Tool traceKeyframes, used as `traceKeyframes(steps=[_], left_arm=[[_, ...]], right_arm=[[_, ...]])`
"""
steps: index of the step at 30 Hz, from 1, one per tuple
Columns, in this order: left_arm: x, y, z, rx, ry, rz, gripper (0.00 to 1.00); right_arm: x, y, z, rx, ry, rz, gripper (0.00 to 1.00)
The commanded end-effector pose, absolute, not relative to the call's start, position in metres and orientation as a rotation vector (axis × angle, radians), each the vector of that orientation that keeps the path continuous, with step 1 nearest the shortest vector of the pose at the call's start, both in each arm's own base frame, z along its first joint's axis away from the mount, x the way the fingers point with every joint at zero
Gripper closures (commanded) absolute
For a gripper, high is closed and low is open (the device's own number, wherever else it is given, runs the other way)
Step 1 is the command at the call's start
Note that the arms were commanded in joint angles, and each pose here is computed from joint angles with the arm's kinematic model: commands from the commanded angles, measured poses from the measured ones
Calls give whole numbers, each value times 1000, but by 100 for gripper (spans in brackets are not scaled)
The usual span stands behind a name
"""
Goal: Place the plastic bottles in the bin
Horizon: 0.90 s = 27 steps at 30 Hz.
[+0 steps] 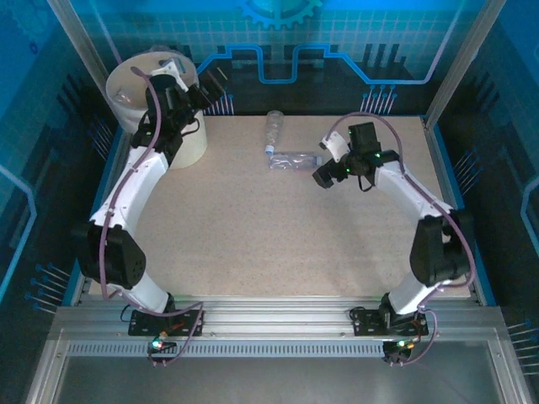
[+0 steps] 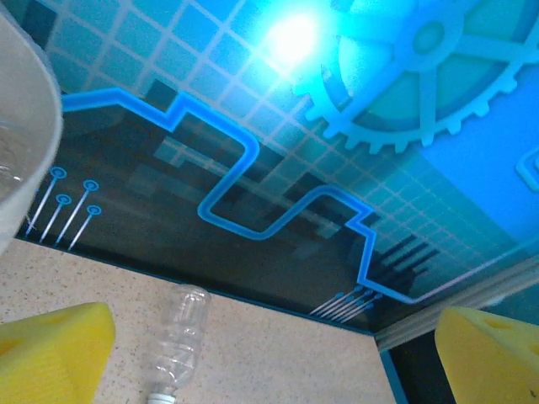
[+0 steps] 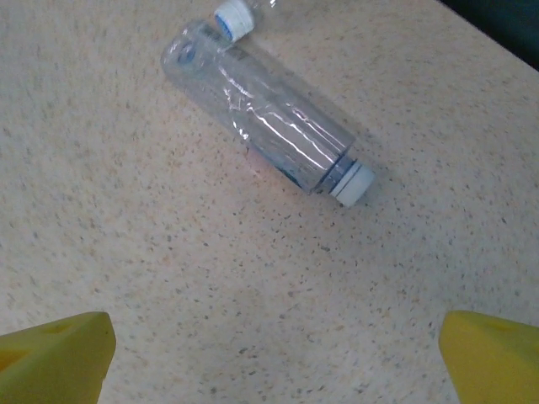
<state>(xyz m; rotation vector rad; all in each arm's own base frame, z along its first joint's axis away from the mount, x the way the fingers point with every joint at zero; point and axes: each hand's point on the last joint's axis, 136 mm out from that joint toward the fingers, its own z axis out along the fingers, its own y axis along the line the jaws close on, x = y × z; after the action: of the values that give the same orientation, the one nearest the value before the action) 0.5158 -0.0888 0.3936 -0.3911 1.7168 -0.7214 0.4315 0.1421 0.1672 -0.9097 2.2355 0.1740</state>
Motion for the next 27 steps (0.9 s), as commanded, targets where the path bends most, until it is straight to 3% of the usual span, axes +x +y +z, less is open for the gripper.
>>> traceKeyframes(steps=[1,14,22,27], left_arm=[[524,-104,389,-296,1748,-728,1],[505,-122,363,-280,1805,-842,1],[490,-120,349,-297,1851,-836,1],[476,-123,346,-271,1865,-854,1]], right_arm=[[437,158,152,-1193,2185,170,0],[525,187,86,-1496,2131,120,0],[542,210,49,-1652,2057,141,0],[539,208,17,-1785,2066,77,8]])
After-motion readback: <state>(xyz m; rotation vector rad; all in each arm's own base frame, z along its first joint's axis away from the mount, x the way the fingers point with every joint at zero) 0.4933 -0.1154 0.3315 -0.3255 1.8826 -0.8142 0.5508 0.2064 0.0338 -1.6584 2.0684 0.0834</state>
